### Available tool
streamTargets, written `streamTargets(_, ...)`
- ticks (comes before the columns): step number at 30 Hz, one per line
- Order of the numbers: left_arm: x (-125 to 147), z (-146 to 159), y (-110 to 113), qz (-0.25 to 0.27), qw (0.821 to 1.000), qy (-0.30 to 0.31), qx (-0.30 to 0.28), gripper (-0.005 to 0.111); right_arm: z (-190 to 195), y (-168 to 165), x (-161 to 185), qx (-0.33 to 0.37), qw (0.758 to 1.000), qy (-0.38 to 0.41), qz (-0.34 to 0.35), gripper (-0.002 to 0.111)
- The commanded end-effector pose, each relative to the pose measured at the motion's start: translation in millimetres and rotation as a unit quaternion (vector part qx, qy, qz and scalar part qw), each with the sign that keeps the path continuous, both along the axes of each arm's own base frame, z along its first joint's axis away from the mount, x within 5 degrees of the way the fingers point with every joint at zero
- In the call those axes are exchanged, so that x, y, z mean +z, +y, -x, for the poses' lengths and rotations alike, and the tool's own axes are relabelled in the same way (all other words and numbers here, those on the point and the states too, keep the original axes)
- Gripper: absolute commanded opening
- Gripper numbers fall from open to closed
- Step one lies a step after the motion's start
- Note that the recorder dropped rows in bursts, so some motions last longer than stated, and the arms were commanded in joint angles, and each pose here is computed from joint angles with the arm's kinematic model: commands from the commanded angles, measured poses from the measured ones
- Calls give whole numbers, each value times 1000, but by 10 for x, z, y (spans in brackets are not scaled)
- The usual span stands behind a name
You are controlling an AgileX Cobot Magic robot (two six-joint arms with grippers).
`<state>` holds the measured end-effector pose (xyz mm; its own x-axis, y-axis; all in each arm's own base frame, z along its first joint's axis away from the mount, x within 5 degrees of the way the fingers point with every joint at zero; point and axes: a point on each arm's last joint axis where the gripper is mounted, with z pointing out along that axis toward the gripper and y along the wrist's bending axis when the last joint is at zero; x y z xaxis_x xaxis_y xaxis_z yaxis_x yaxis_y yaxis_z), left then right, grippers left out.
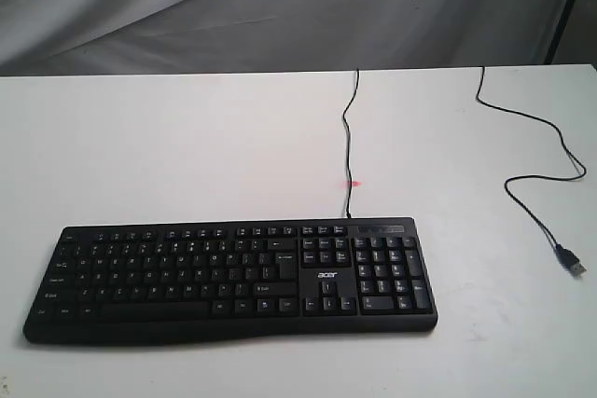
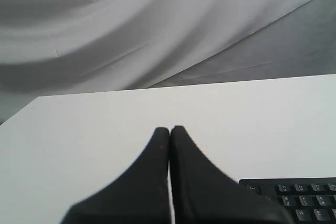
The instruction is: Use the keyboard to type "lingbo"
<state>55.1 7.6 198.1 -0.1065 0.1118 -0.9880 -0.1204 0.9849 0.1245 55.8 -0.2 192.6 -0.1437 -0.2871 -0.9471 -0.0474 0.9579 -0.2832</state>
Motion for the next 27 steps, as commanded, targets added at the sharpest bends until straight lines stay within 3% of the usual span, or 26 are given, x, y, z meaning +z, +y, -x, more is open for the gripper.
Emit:
streamTargets(1,-15,-5,-2,2,1000,2,-2,1,4,-6,-11,-4,1000,1,3,0)
streamTargets(11,-15,-5,-2,2,1000,2,-2,1,4,-5,-12,-4,1000,1,1,0)
streamTargets(14,-15,-5,-2,2,1000,2,-2,1,5,18,-19,1,999,6,-50,0)
streamTargets(23,-15,-5,-2,2,1000,2,-2,1,5,20,1036,2,998,34,-43,0)
streamTargets(27,-15,-5,-2,2,1000,2,-2,1,-187,42,1238,6,993,101,-57,0)
